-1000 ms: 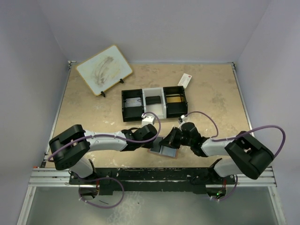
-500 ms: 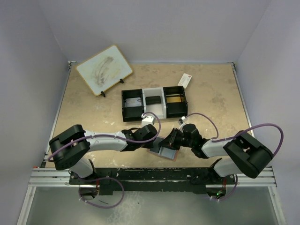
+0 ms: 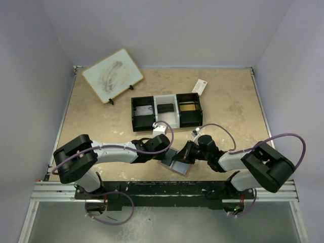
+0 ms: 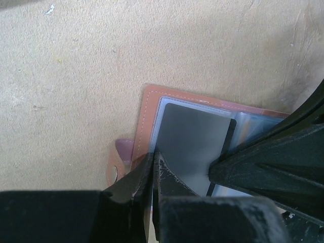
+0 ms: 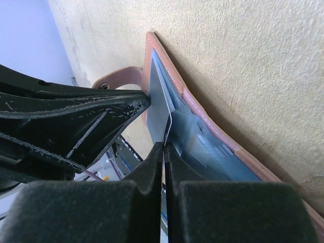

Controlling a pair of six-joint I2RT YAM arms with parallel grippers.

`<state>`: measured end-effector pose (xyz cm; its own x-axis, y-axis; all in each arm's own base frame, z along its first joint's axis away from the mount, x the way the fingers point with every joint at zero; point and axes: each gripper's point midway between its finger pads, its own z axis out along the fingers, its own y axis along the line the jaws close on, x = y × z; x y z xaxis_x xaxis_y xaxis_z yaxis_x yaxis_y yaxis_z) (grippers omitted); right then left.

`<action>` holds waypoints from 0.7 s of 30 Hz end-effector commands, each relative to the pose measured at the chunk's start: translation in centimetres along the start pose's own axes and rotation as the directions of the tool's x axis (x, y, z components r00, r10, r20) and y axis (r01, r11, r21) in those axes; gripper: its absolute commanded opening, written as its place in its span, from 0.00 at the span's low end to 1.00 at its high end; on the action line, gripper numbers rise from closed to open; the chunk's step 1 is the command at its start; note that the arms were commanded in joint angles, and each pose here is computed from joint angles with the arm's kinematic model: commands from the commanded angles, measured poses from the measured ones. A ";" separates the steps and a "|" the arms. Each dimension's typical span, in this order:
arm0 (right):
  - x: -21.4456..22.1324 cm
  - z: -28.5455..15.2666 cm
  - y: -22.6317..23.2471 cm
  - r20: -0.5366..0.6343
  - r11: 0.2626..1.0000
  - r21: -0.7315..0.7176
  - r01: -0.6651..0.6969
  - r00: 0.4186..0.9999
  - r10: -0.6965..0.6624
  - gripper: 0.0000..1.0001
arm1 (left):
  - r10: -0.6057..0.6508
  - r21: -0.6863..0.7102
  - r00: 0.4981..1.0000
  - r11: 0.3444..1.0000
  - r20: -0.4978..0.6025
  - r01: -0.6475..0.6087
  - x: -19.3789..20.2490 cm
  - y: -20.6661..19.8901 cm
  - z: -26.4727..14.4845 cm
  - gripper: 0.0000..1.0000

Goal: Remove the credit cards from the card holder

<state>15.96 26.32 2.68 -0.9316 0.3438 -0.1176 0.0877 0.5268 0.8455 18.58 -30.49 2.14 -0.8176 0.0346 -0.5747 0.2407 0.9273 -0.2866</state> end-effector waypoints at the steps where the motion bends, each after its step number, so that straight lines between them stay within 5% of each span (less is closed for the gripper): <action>1: 0.2 -0.3 2.2 -0.016 0.996 -0.080 0.036 0.999 -0.037 0.00 | 0.048 -0.125 0.994 0.990 -0.099 -0.060 2.9 3.6 0.4 0.00; 12: 0.1 -1.5 0.7 -0.044 0.998 -0.026 0.058 0.997 -0.059 0.00 | 0.056 -0.148 0.992 0.986 -0.109 -0.072 3.4 4.3 0.6 0.00; 21: -0.1 -1.4 -0.4 -0.057 0.999 0.010 0.047 0.997 -0.046 0.10 | 0.054 -0.128 0.994 0.990 -0.091 -0.066 2.8 3.5 0.4 0.00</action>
<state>15.42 24.72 2.94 -0.9450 0.3041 -0.1206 0.0708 0.5501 0.8321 18.66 -30.44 2.03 -0.8169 0.0367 -0.5757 0.2386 0.9301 -0.2794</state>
